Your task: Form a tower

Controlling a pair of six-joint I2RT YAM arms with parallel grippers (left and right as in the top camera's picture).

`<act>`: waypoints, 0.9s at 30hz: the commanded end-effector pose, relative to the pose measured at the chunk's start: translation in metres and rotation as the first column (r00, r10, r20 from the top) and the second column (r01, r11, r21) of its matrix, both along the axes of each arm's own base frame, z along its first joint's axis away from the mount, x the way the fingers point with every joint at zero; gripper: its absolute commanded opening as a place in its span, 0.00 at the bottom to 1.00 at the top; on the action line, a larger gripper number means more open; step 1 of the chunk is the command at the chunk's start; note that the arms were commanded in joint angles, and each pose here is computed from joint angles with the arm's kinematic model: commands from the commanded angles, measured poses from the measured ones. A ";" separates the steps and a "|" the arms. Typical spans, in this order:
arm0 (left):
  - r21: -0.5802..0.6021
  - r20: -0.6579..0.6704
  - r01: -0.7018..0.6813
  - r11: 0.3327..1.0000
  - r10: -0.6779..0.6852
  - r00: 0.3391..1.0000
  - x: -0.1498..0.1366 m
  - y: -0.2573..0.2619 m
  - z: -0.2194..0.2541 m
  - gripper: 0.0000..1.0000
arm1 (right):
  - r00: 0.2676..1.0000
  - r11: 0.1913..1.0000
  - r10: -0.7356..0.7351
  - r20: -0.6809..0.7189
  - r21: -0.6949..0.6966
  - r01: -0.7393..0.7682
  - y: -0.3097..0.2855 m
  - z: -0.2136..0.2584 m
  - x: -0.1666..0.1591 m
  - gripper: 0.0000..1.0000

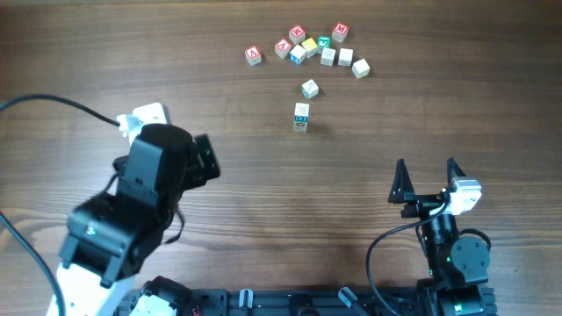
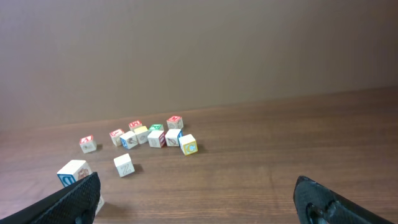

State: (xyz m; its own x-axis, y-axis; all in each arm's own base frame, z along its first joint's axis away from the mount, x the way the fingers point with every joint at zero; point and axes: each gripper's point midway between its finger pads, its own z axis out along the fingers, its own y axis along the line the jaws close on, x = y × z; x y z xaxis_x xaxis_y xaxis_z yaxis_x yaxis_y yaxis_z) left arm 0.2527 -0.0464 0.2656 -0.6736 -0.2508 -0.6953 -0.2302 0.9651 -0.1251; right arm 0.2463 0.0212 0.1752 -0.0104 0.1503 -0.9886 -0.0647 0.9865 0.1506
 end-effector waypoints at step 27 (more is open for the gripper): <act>0.014 0.655 0.080 0.997 -0.070 0.753 -0.007 0.047 -0.109 1.00 | 1.000 1.000 0.025 0.012 -0.016 -0.025 0.005 0.002 -0.001 1.00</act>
State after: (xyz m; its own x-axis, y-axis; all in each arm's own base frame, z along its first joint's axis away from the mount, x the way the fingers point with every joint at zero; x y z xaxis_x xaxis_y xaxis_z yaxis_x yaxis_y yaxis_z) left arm 0.2461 0.0035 0.1594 -0.0669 -0.2492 -0.9661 -0.0345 0.9683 -0.2474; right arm 0.2461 0.0225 0.1756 -0.0097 0.1504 -0.9886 -0.0725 0.9859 0.1508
